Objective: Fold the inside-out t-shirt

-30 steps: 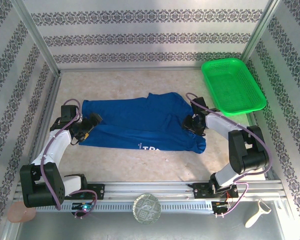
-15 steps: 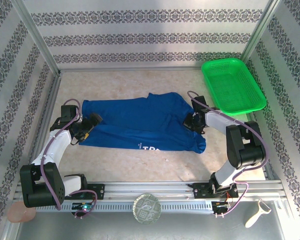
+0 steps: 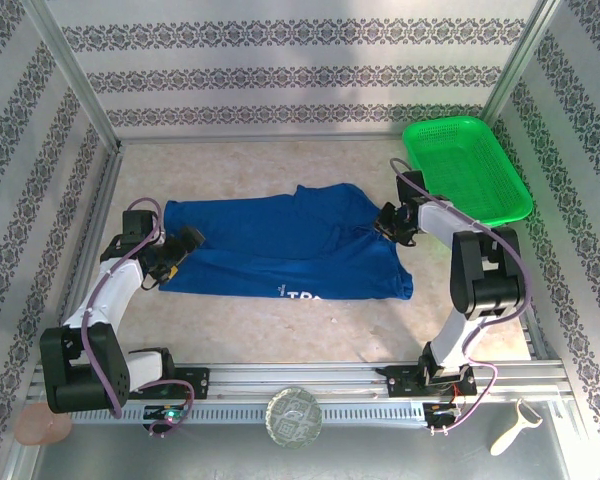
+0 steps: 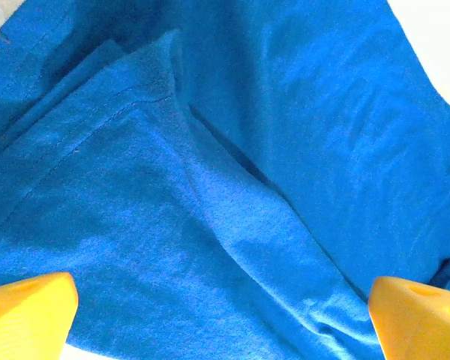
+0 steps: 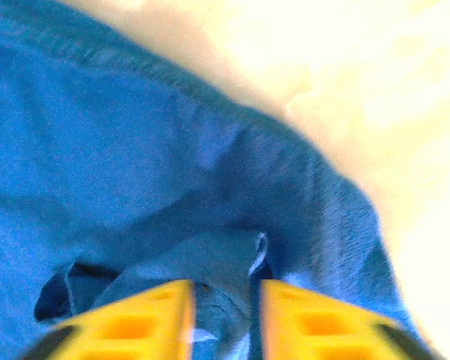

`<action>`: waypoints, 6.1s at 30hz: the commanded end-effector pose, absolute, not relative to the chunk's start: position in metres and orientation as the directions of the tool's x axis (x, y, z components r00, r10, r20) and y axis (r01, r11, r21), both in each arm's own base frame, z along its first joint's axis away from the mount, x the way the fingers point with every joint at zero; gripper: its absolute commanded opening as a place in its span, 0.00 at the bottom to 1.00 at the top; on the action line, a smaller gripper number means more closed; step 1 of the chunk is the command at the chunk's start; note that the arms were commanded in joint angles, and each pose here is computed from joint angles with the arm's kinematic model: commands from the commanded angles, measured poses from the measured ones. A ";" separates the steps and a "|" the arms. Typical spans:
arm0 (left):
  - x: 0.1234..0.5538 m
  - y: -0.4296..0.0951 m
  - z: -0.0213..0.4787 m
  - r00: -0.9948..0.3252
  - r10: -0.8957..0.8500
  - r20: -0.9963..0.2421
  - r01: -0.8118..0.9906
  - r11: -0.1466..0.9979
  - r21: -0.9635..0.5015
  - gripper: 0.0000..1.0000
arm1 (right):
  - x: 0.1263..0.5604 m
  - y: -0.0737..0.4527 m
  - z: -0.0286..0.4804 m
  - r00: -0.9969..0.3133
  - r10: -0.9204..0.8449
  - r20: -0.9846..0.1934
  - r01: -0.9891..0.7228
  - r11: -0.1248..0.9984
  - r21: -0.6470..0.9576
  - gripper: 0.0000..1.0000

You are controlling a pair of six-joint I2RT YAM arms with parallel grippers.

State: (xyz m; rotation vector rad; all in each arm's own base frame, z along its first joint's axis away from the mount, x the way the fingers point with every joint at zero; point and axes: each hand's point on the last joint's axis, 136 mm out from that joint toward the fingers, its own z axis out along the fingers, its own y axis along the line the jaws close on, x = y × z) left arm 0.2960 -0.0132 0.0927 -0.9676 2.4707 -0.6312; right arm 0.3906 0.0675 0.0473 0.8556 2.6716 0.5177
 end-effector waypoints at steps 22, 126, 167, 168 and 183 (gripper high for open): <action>0.266 0.015 0.078 -0.656 -0.732 -0.183 -0.597 0.651 -0.469 1.00 | 0.230 0.046 0.048 -0.806 0.564 -0.179 0.482 0.802 0.354 0.60; 0.359 0.010 0.102 -0.726 -0.638 -0.256 -0.492 0.742 -0.455 1.00 | 0.432 0.087 0.095 -0.841 0.455 -0.292 0.305 0.845 0.440 0.61; 0.427 0.051 0.075 -0.757 -0.613 -0.226 -0.518 0.774 -0.364 1.00 | 0.477 0.100 0.095 -0.873 0.295 -0.389 0.138 0.914 0.382 0.65; 0.433 0.051 0.073 -0.768 -0.600 -0.224 -0.507 0.783 -0.359 1.00 | 0.481 0.099 0.094 -0.876 0.288 -0.387 0.138 0.918 0.370 0.65; 0.472 0.028 0.035 -0.879 -0.456 -0.142 -0.404 0.869 -0.285 0.89 | 0.523 0.104 0.057 -0.926 0.207 -0.316 0.130 0.960 0.249 0.67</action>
